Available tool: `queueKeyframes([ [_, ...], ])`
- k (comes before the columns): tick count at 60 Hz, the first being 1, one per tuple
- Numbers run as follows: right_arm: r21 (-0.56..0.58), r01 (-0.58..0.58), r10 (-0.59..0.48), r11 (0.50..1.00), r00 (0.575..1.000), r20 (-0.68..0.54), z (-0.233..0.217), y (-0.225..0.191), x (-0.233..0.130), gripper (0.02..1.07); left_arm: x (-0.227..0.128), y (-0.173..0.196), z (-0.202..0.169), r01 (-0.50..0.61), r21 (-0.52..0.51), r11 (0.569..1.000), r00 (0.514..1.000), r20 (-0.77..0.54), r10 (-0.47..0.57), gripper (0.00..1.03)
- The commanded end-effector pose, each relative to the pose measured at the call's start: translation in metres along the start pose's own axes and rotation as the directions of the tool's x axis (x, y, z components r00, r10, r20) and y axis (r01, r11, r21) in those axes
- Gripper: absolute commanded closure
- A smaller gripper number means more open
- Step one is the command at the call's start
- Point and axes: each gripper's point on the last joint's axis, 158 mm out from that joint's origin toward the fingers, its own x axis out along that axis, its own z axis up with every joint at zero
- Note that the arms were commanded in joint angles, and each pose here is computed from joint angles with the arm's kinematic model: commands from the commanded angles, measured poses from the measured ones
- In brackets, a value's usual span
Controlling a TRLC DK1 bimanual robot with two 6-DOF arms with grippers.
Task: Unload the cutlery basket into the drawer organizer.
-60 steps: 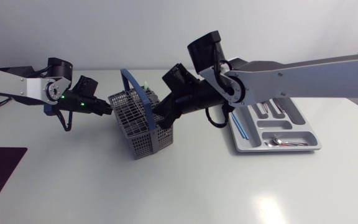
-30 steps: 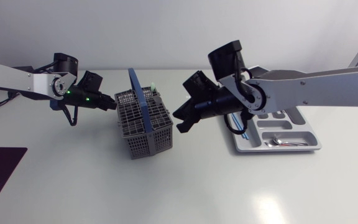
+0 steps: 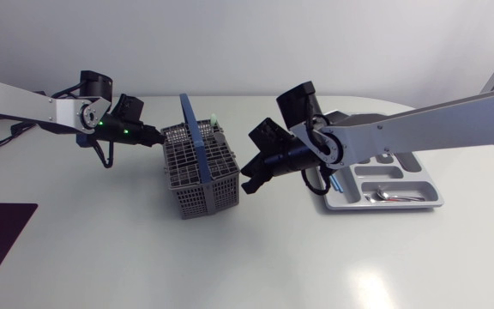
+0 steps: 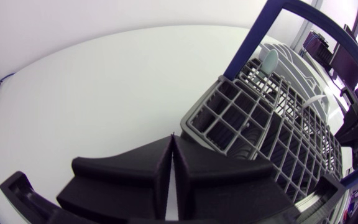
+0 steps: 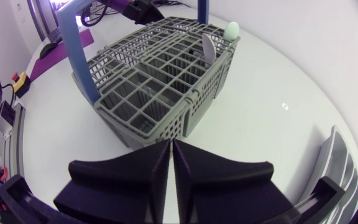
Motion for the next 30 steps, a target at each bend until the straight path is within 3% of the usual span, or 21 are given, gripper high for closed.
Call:
queueKeyframes([
  [1, -0.012, -0.019, 0.019, 1.0, 1.0, 0.0, -0.001, 0.013, 0.0, 0.96, 0.012, -0.017, 0.012, 0.035, 0.001, 0.999, 0.999, 0.017, -0.035, 0.97],
  [21, -0.062, -0.111, 0.112, 0.992, 0.994, 0.014, 0.0, 0.079, -0.027, 0.96, 0.031, -0.065, 0.033, 0.101, 0.049, 0.994, 0.994, 0.03, -0.102, 0.97],
  [30, -0.051, -0.06, 0.062, 0.997, 0.997, 0.036, 0.0, 0.06, -0.043, 0.96, 0.024, -0.052, 0.044, 0.076, 0.037, 0.996, 0.996, 0.049, -0.077, 0.97],
])
